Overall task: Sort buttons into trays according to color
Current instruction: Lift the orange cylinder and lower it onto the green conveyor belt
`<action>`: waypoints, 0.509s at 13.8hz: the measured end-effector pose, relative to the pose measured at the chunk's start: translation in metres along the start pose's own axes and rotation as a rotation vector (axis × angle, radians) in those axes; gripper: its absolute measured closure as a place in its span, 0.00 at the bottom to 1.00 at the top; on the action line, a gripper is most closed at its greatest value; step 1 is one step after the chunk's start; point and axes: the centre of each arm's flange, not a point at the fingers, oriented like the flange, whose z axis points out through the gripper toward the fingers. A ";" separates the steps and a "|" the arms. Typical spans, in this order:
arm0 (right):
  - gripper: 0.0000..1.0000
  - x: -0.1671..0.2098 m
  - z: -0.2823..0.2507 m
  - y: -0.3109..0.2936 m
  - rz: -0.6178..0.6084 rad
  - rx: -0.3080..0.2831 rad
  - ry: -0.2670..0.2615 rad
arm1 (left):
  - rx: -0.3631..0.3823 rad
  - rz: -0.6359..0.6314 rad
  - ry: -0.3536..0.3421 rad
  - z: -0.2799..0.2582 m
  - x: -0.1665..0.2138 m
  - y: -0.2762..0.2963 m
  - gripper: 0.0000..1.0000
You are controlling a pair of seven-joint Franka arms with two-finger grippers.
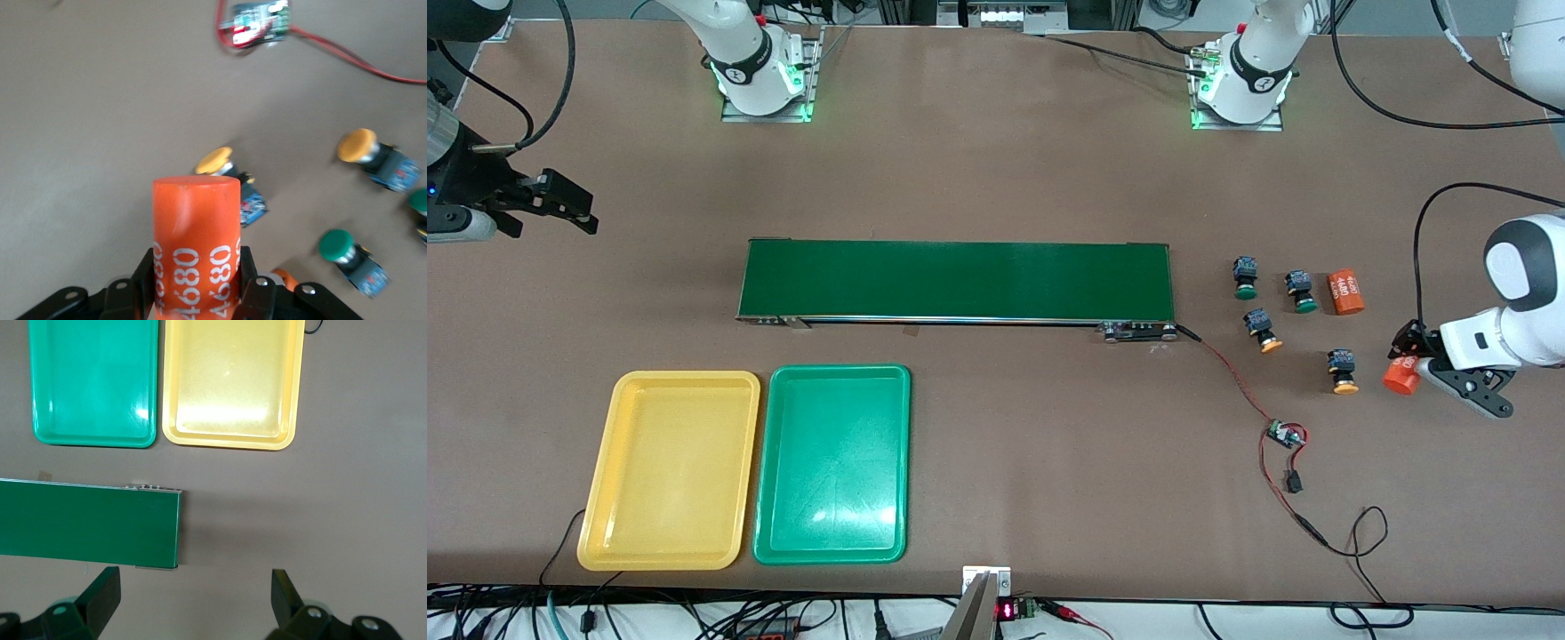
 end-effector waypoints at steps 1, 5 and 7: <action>0.00 0.000 0.000 0.000 0.000 0.000 0.000 | -0.022 0.070 -0.004 -0.003 0.010 0.009 0.49; 0.00 0.000 0.001 0.000 0.001 0.000 -0.001 | -0.114 0.350 0.008 -0.005 0.079 0.082 0.49; 0.00 0.000 0.001 0.002 0.004 0.000 -0.002 | -0.138 0.467 0.034 -0.009 0.117 0.129 0.49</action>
